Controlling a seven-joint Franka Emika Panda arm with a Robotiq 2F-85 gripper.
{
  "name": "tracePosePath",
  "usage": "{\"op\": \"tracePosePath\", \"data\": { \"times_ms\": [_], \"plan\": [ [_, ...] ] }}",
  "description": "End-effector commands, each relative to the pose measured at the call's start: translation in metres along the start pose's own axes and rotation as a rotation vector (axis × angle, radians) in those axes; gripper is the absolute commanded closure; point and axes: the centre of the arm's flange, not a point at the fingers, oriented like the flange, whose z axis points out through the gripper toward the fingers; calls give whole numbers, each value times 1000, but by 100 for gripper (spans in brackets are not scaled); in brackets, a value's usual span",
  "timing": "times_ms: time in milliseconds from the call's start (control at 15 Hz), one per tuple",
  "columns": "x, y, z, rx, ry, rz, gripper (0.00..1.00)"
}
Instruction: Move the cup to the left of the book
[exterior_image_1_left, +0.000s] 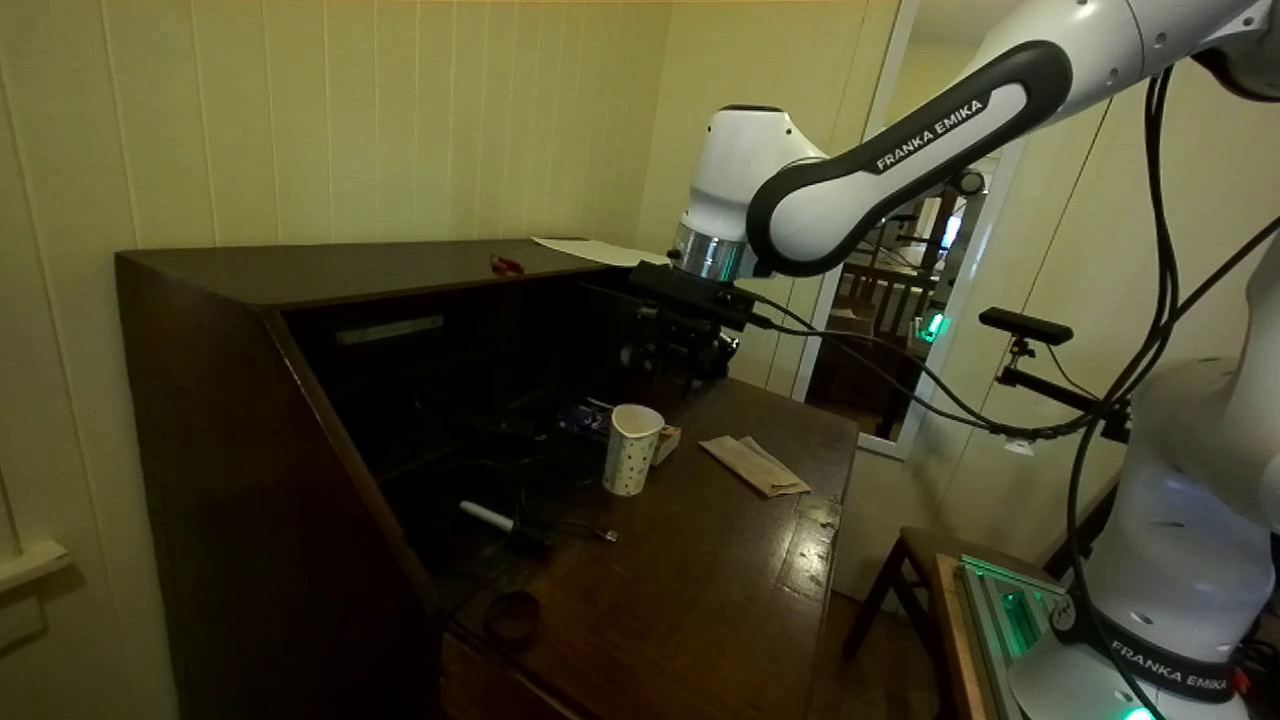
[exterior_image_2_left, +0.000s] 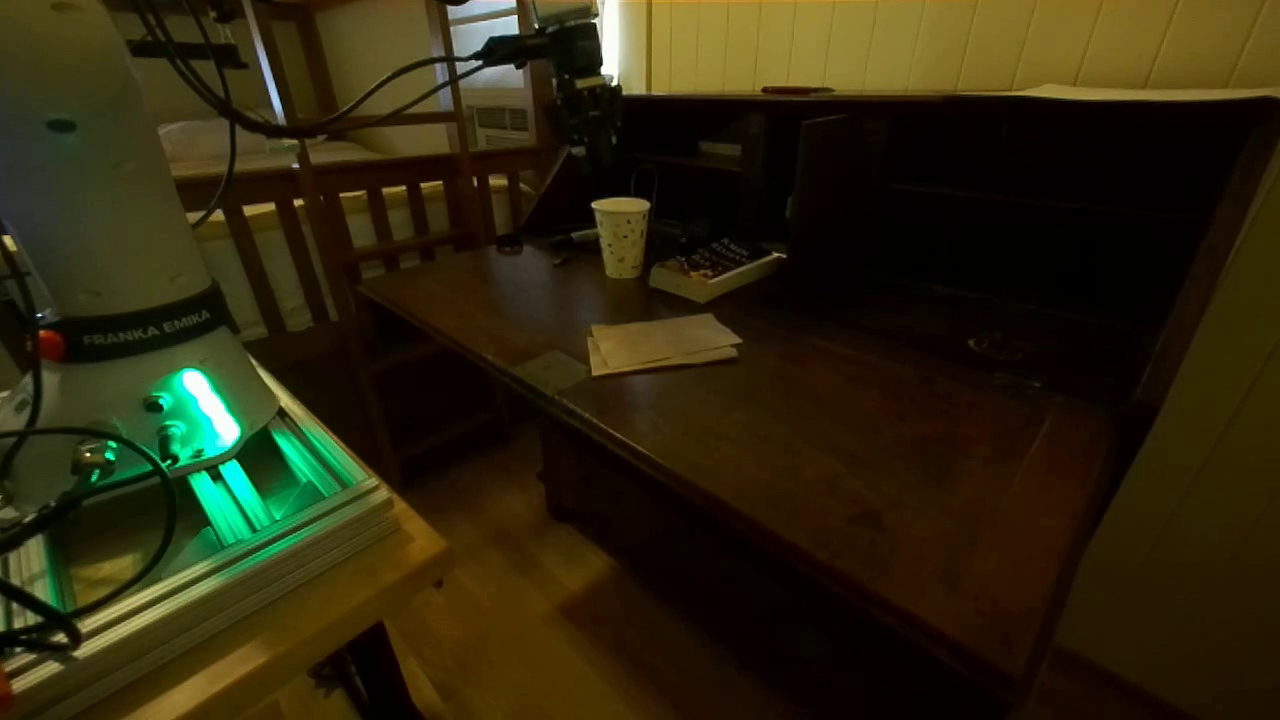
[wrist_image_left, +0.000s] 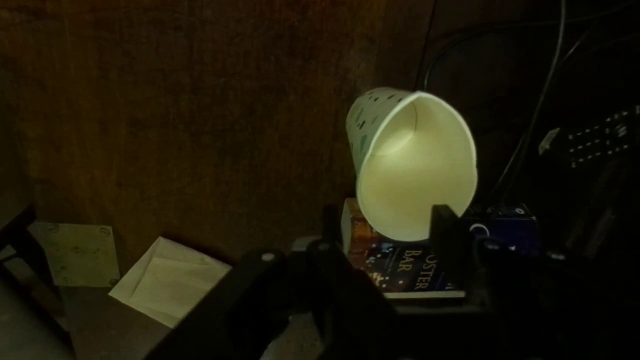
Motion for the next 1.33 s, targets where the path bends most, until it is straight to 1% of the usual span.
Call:
{"op": "tracePosePath", "data": {
  "times_ms": [0, 67, 133, 200, 400, 533, 600, 733, 933, 1067, 1133, 1267],
  "plan": [
    [19, -15, -3, 26, -24, -3, 81],
    [26, -19, -3, 34, -31, -4, 90],
    [33, -23, -3, 44, -46, -9, 95],
    [40, -28, -3, 45, -73, -13, 99],
    [49, -48, 10, 32, -155, -55, 100],
    [46, -60, 22, 3, -190, -59, 99],
    [43, -64, 29, -20, -195, -47, 99],
    [39, -71, 43, -69, -193, -19, 99],
    [34, -80, 62, -112, -197, -21, 100],
    [28, -84, 68, -146, -182, -2, 100],
    [22, -85, 68, -158, -168, 13, 100],
    [13, -89, 71, -158, -142, 35, 100]
  ]
}}
